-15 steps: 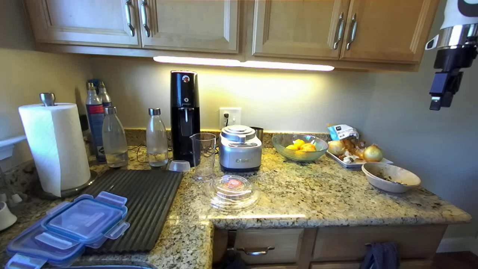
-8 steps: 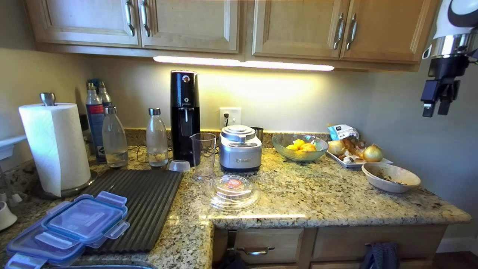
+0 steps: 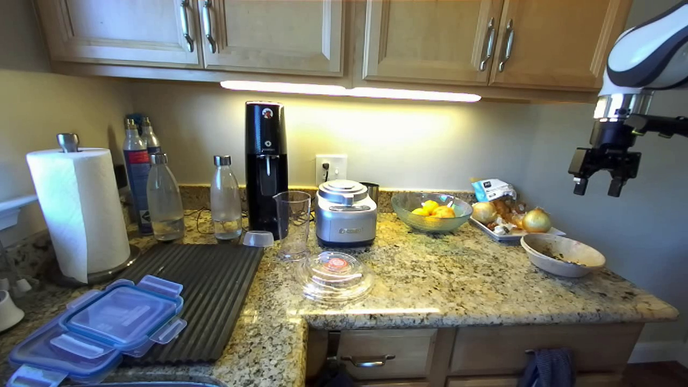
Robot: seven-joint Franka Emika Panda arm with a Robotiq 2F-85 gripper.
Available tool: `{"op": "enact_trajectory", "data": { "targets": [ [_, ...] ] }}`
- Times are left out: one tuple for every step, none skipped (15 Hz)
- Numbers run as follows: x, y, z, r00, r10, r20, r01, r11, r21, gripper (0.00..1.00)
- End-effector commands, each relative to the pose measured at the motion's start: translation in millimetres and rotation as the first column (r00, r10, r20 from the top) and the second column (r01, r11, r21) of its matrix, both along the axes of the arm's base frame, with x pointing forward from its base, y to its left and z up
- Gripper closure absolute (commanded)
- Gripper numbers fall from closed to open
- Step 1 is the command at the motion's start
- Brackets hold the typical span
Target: Pick up the folks from the bowls and put them on the countertop. Separate the bowls and place the top bowl on the countertop.
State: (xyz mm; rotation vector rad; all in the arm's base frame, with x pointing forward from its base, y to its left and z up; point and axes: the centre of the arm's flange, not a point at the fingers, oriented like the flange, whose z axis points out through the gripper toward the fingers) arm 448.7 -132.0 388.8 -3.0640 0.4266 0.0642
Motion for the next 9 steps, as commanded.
{"op": "enact_trajectory", "data": {
  "targets": [
    [-3.0,-11.1,-4.1,1.000,0.017,-0.008,-0.017,1.000,-0.020,0.00],
    [1.8,-3.8,-10.5,1.000,-0.004,-0.016,0.004,1.000,-0.006,0.00],
    [1.9,-5.3,-11.3,1.000,0.003,-0.018,-0.003,1.000,-0.009,0.00],
    [2.1,-6.3,-10.5,1.000,0.005,-0.017,-0.005,1.000,-0.010,0.00],
    [2.5,-6.5,-9.7,1.000,0.006,-0.015,-0.006,1.000,-0.011,0.00],
    [2.6,-6.5,-9.4,1.000,0.006,-0.015,-0.007,1.000,-0.012,0.00],
    [7.4,-7.3,-18.8,0.999,-0.036,-0.006,0.037,0.999,0.014,0.00],
    [11.3,-8.4,-27.3,0.997,-0.069,-0.014,0.070,0.996,0.048,0.00],
    [16.8,-10.2,-40.0,0.992,-0.127,-0.016,0.128,0.989,0.070,0.00]
  ]
}}
